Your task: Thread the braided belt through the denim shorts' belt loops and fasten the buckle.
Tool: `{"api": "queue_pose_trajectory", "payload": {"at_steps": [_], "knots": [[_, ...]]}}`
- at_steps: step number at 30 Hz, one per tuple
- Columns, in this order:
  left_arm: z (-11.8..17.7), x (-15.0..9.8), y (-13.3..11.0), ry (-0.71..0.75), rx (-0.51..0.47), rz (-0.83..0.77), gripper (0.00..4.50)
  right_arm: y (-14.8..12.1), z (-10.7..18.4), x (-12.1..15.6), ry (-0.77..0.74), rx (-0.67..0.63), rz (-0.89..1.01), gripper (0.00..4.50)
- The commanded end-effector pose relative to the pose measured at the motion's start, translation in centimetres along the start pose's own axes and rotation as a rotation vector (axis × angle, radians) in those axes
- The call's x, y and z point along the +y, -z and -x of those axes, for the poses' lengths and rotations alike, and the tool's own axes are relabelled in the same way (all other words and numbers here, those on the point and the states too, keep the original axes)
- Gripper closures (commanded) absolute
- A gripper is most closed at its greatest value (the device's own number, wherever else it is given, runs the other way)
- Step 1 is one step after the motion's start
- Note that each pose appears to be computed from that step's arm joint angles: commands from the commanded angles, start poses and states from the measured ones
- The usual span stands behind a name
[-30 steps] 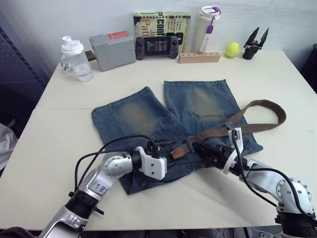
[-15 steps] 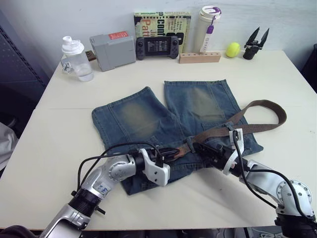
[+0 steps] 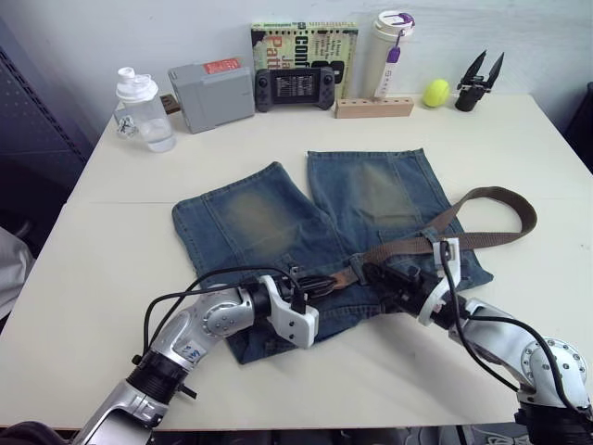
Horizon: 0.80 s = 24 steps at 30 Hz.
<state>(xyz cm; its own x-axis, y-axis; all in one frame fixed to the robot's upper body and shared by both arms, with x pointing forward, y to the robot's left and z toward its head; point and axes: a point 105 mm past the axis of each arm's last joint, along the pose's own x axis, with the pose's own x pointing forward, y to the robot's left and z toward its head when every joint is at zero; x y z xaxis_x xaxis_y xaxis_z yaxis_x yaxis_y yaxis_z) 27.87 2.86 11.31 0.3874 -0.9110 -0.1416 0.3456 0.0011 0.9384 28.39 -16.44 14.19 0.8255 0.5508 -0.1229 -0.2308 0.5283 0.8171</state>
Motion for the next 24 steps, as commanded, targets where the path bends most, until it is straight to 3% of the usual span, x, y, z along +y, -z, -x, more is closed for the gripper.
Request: {"api": "queue_pose_trajectory", "payload": {"at_steps": [1,5,6,10,12,16,19,22,24], "knots": [[0.2,0.5,-0.2,-0.011,0.003,-0.020,4.50,-1.8,2.3,2.8,-0.075,0.016,0.224,2.12],[0.1,0.5,-0.3,-0.010,-0.004,-0.015,4.50,-0.4,4.4,5.0,-0.159,0.194,0.769,0.16],[0.1,0.5,-0.3,-0.009,-0.005,-0.014,4.50,0.2,4.8,5.1,-0.179,0.255,0.879,0.07],[0.0,0.4,-0.3,-0.007,-0.008,-0.010,4.50,1.7,5.9,0.4,-0.126,0.556,1.497,0.07],[0.0,0.5,-0.3,-0.010,-0.008,-0.007,4.50,1.3,5.6,-1.1,-0.121,0.580,1.727,0.07],[-0.1,0.5,-0.4,-0.014,-0.008,-0.001,4.50,0.5,4.9,-4.4,-0.044,0.620,1.973,0.07],[-0.1,0.5,-0.5,-0.015,-0.007,0.001,4.50,-0.1,4.1,-5.4,0.000,0.581,2.021,0.07],[-0.1,0.5,-0.5,-0.015,-0.004,0.002,4.50,0.0,3.8,-6.0,0.005,0.575,2.030,0.86],[-0.1,0.6,-0.5,-0.017,-0.001,0.002,4.50,0.2,3.9,-6.4,0.013,0.580,2.006,1.90]]}}
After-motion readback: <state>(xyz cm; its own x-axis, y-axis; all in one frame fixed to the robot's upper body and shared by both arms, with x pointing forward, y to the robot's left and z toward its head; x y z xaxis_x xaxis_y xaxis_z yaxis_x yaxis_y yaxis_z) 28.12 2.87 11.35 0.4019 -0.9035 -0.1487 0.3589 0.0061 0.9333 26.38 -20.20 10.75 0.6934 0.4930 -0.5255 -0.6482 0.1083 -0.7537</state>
